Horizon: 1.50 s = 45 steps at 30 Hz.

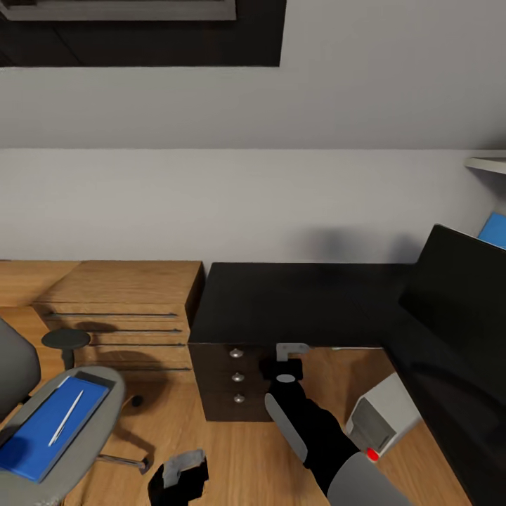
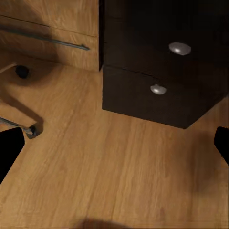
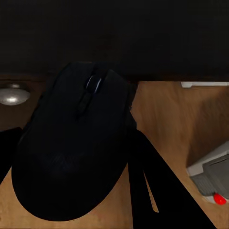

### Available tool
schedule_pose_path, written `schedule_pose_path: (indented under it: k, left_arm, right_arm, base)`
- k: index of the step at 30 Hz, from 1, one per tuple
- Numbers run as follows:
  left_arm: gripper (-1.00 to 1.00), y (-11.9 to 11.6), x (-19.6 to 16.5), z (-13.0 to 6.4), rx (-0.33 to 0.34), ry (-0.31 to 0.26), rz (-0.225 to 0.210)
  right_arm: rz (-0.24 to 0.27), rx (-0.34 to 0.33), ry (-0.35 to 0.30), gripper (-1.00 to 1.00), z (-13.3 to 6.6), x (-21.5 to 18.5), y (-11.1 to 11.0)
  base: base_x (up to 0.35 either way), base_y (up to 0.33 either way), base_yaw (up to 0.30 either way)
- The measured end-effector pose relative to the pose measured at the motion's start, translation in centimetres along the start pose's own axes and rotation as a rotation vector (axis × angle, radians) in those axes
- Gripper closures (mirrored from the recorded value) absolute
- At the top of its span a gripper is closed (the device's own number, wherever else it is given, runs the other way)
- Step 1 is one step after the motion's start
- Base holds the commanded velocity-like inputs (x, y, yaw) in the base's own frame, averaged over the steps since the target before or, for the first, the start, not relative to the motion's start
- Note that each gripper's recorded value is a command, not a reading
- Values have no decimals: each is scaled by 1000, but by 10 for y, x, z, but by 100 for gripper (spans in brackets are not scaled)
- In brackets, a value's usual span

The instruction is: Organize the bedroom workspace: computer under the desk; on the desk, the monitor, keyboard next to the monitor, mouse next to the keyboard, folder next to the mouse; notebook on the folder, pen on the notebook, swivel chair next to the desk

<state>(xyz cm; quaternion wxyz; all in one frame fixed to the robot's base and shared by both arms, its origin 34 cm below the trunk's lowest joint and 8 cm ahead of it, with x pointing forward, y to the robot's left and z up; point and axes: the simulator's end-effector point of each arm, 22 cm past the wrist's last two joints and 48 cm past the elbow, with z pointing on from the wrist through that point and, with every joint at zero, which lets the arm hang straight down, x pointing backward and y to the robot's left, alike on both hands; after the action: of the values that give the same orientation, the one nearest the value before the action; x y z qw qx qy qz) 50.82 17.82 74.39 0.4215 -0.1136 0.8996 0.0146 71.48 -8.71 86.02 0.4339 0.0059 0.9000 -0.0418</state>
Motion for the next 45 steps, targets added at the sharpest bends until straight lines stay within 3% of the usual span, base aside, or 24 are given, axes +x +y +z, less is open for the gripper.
schedule_pose_path:
  k: [3, 6, 11, 14, 21, 23, 33, 45]
  left_arm:
    - [-100, -14, -61, -19, -24, 13, 11]
    - [-100, -11, -83, -29, -54, 24, 14]
    - [-100, 6, -67, -24, -104, 63, 25]
    - [-100, 15, -68, -19, -133, 16, -20]
    - [-100, 27, -70, -19, -188, -6, -43]
    - [-100, 30, -77, -20, -196, -37, -68]
    - [-100, 30, -82, -20, -198, -60, -91]
    - [-100, 26, -75, -20, -187, -42, -78]
  right_arm:
    - [13, -1, -16, 100, -3, -9, 1]
    - [26, -7, -29, 100, -6, -17, 2]
    - [27, -8, -29, 100, -6, -17, 3]
    - [26, -8, -26, 100, -5, -15, 3]
    - [14, -11, -15, 100, -4, -8, 5]
    - [13, -13, -17, 100, -4, -8, 6]
    - [12, -13, -22, 100, -3, -8, 6]
    - [14, -10, -23, 100, -4, -8, 5]
  base:
    - [0, 0, 252]
    - [0, 0, 249]
    - [0, 0, 248]
    - [0, 0, 237]
    - [7, 0, 217]
    - [191, 39, 65]
    - [190, 69, 9]
    - [323, 0, 3]
